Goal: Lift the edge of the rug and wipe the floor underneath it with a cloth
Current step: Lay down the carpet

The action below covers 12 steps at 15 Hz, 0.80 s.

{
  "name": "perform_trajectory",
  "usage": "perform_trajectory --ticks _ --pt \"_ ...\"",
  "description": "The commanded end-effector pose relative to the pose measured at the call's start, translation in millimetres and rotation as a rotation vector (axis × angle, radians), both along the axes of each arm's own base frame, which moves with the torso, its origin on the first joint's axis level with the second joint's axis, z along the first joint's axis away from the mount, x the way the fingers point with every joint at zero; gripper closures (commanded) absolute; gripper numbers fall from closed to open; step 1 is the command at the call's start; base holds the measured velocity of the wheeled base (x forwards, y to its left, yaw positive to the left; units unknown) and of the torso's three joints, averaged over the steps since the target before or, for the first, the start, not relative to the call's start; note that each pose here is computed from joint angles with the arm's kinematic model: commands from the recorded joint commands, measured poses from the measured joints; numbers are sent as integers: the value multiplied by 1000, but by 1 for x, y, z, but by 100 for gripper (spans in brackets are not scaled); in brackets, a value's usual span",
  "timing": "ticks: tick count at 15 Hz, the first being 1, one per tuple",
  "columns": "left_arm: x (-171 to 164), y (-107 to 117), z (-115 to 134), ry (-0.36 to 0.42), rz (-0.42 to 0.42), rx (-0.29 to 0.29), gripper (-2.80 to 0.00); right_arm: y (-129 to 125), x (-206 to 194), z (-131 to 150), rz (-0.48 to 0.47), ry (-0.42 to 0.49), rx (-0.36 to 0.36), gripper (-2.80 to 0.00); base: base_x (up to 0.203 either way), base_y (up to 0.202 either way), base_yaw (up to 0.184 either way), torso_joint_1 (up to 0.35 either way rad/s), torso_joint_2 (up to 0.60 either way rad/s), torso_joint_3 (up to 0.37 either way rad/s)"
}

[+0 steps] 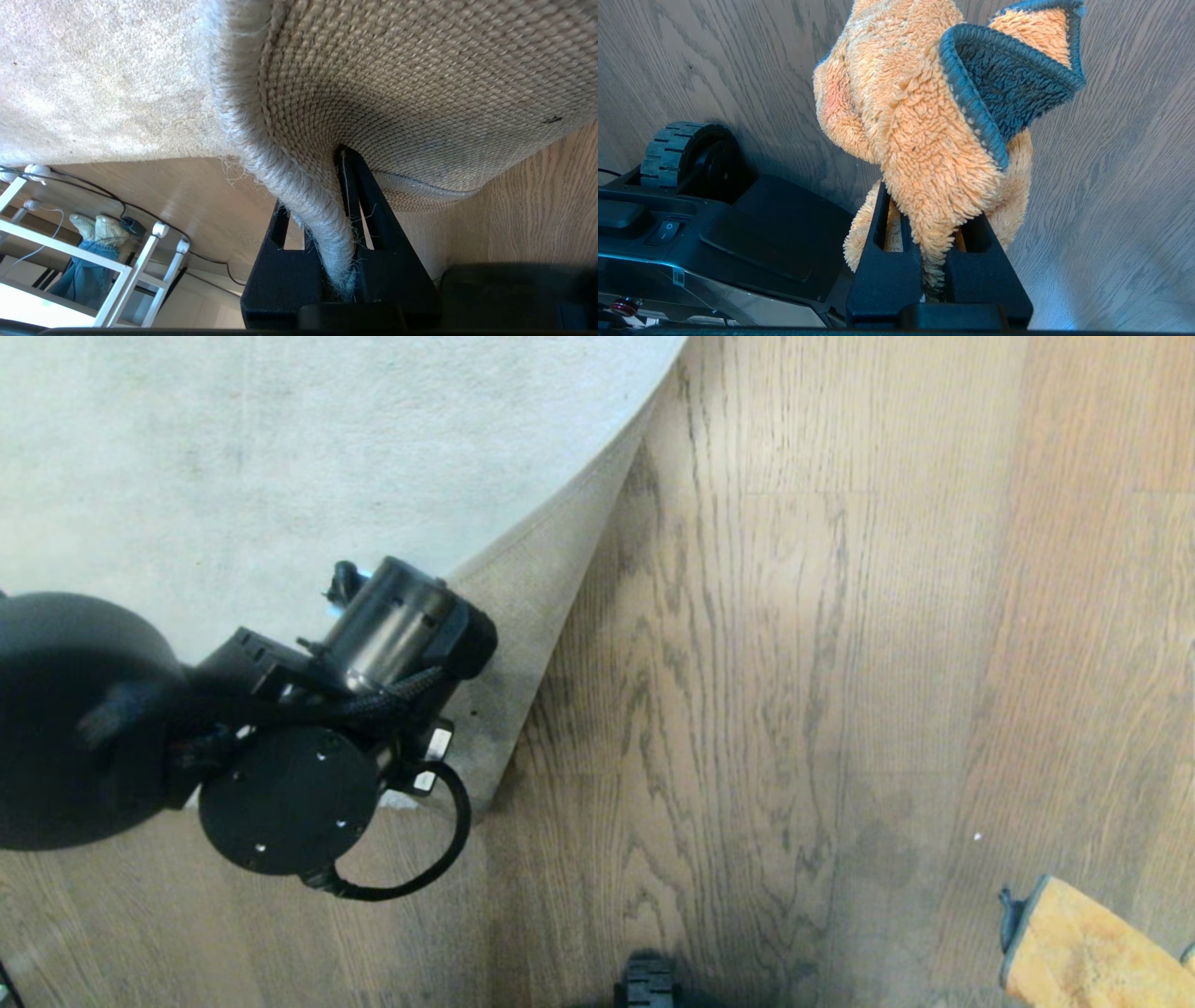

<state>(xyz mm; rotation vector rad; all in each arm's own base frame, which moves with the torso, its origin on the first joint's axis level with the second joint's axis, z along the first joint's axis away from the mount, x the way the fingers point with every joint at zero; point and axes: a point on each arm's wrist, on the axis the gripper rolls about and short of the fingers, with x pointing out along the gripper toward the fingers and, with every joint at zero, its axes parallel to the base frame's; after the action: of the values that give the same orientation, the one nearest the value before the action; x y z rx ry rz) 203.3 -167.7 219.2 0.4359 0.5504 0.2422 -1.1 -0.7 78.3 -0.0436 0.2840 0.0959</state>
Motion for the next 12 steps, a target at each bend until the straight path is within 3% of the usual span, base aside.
perform_trajectory --ticks 1,7,10,12 --pt "0 0 0 -1 4 4 0 0 0 0 -1 4 -2 0 0 0 0 0 0 0" --pt "2 -3 -2 3 1 7 0 0 0 0 -5 3 -1 0 0 0 0 0 0 0" --pt "2 -3 -2 1 2 7 0 0 -1 0 -129 -14 0 0 0 0 0 0 0 0" --pt "1 -2 -1 0 2 6 0 0 -5 0 -154 -64 1 0 0 0 0 0 0 0"
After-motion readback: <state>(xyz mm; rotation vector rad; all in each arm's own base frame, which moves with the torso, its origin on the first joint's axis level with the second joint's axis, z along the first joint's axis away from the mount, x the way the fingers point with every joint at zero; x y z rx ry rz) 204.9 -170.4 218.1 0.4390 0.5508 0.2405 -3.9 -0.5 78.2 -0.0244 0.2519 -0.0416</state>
